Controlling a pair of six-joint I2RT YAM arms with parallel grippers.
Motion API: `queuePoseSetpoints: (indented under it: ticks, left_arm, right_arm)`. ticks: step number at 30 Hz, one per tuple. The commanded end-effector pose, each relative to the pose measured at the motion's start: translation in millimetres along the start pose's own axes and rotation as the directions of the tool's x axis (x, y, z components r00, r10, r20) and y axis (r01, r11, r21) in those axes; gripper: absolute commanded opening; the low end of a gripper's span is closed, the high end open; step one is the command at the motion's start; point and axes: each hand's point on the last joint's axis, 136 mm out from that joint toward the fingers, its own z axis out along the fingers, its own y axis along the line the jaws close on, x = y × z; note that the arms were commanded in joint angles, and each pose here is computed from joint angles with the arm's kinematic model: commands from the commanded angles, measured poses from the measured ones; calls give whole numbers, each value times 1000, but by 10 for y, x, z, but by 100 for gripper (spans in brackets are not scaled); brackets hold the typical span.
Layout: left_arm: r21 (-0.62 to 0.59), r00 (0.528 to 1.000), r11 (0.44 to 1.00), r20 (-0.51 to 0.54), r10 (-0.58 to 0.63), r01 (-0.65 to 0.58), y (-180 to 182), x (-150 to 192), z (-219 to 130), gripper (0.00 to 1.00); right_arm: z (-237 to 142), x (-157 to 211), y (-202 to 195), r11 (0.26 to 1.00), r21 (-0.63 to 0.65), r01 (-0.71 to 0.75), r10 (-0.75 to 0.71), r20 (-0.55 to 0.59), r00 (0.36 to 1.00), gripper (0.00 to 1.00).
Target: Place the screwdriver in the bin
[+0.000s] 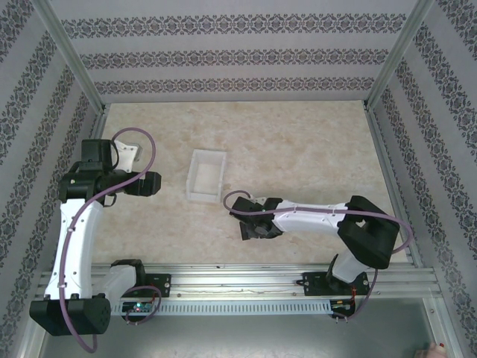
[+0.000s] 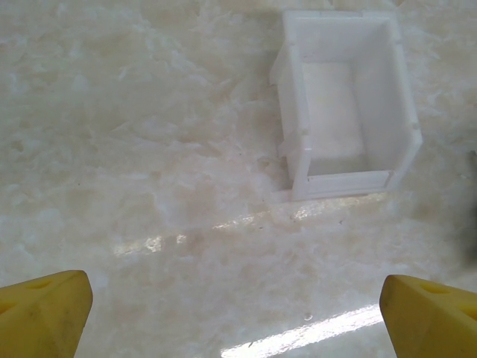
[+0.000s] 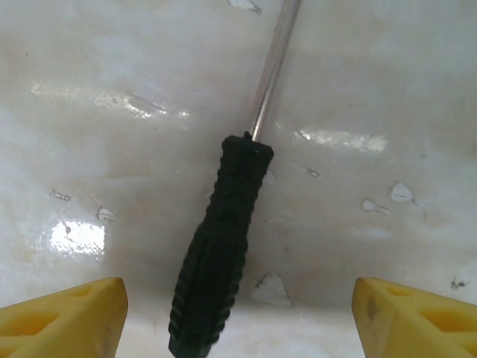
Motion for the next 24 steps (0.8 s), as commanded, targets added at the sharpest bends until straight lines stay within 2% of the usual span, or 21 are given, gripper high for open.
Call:
queuePoseSetpoints:
  ticks: [1,6,11,16,18,24]
  left_arm:
    - [42,1000,999,12,-11,10,-128,-11,-132,99]
    - [44,1000,999,21,-5,4,-144,-13,-175,99]
    - [48,1000,999,17,-7,7,-148,-10,-164,99]
    - [54,1000,998,12,-11,11,-151,-14,-142,99]
    - [54,1000,998,12,-14,14,-151,-17,-143,99]
    - [54,1000,998,12,-15,15,-153,-16,-145,99]
  right_arm:
    - [36,-59,18,1000,23,-16,16,14,1000,78]
    - [97,-15,-74,998,56,-28,28,1,1000,75]
    - [124,31,-192,997,47,-66,66,3,998,65]
    - [126,46,-283,996,52,-78,77,7,997,61]
    - [139,50,-280,996,33,-83,83,5,997,56]
    - [157,44,-239,997,7,-79,79,3,997,49]
